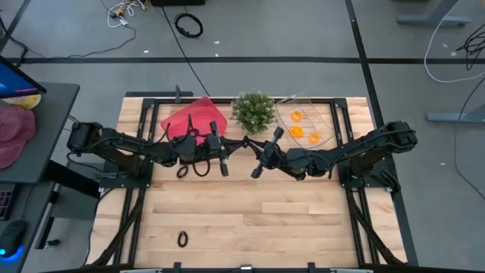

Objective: Sort spring keychains
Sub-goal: Put the black spring keychain into the pink bin

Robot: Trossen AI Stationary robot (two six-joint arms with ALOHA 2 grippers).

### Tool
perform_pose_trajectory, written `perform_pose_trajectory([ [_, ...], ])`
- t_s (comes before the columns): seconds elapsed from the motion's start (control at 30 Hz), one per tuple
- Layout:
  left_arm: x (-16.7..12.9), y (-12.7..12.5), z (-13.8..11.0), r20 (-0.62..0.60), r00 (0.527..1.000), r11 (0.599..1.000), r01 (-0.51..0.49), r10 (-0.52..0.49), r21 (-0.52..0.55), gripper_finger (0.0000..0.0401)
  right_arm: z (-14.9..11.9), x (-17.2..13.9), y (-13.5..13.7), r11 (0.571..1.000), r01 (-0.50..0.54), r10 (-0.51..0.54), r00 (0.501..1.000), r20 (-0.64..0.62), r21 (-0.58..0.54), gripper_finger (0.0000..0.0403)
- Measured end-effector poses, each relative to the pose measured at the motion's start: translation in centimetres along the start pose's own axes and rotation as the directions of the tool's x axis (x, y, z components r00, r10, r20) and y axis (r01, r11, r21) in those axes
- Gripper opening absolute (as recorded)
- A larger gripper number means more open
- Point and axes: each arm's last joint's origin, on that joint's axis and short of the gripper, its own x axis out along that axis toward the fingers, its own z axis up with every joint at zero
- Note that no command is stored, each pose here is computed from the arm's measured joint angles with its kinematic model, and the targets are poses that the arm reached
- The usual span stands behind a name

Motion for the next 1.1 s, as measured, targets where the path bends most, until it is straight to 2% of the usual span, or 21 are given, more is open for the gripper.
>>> perform_pose_trajectory([
  [0.47,0.0,0.0,-0.1,-0.01,1.0,0.999,-0.011,0.012,0.046,0.001,-0.1,0.0,0.0,1.0,0.002,-0.002,1.0,-0.01,-0.001,0.0028],
  [0.77,-0.5,0.4,0.1,-0.052,0.994,0.992,-0.086,0.091,0.093,0.001,-0.6,0.0,0.2,0.999,-0.014,0.013,0.999,-0.048,-0.033,0.0039],
  [0.9,-1.0,0.7,0.5,-0.071,0.99,0.988,-0.111,0.119,0.106,0.001,-0.6,0.0,0.2,0.999,-0.011,0.01,0.999,-0.049,-0.03,0.0073],
  [1.1,-1.9,0.9,0.9,-0.115,0.971,0.965,-0.187,0.21,0.184,0.0009,-0.5,-0.4,0.3,0.995,0.07,-0.075,0.994,-0.079,-0.07,0.0146],
])
